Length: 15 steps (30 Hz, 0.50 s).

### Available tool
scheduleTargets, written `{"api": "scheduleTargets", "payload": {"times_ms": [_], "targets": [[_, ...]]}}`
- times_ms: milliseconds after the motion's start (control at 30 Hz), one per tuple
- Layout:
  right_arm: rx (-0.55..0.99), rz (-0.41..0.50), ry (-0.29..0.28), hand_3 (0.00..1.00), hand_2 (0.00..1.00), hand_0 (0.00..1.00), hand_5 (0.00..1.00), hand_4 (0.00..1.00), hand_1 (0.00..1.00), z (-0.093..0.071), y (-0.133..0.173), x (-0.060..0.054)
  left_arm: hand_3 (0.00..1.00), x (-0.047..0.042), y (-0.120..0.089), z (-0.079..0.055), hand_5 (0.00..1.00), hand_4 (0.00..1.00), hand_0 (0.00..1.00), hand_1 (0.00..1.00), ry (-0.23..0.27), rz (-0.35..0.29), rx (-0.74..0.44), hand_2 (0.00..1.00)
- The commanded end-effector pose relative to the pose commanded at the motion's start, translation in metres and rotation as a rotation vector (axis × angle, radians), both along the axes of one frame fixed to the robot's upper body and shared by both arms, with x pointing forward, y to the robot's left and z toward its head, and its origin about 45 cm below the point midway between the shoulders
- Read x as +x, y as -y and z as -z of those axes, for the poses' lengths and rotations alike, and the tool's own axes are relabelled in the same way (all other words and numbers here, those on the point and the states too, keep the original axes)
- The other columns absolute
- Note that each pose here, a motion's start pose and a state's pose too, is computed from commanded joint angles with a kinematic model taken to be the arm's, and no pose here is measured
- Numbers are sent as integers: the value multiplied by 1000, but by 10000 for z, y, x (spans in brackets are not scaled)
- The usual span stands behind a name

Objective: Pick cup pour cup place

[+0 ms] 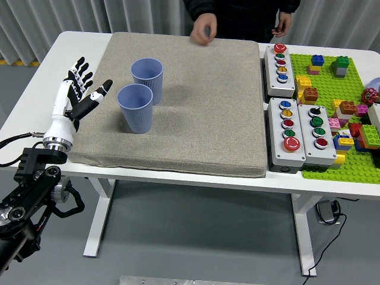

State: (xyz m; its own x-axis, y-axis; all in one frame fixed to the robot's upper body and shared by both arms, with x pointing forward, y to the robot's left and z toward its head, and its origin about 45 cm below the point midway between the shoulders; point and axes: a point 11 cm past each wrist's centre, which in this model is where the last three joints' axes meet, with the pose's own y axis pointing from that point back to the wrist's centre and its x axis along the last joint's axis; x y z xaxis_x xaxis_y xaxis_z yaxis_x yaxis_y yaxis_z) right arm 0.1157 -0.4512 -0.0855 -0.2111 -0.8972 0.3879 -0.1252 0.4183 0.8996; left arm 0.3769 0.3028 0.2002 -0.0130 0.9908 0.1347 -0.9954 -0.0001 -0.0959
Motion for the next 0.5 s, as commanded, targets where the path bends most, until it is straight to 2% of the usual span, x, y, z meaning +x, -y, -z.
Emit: {"api": "scheduleTargets", "payload": {"times_ms": [267,500], "targets": [[1,-8,-7,600,605,700,396,44,682,3,-4,-6,998,-150,-13,67,326,928,924,977,-27,27,84,998],[-2,-13,-7,600,604,701,399,42,682,-3,7,-1,998,-335,34,200,319,927,931,983,-51,30,98,998]]}}
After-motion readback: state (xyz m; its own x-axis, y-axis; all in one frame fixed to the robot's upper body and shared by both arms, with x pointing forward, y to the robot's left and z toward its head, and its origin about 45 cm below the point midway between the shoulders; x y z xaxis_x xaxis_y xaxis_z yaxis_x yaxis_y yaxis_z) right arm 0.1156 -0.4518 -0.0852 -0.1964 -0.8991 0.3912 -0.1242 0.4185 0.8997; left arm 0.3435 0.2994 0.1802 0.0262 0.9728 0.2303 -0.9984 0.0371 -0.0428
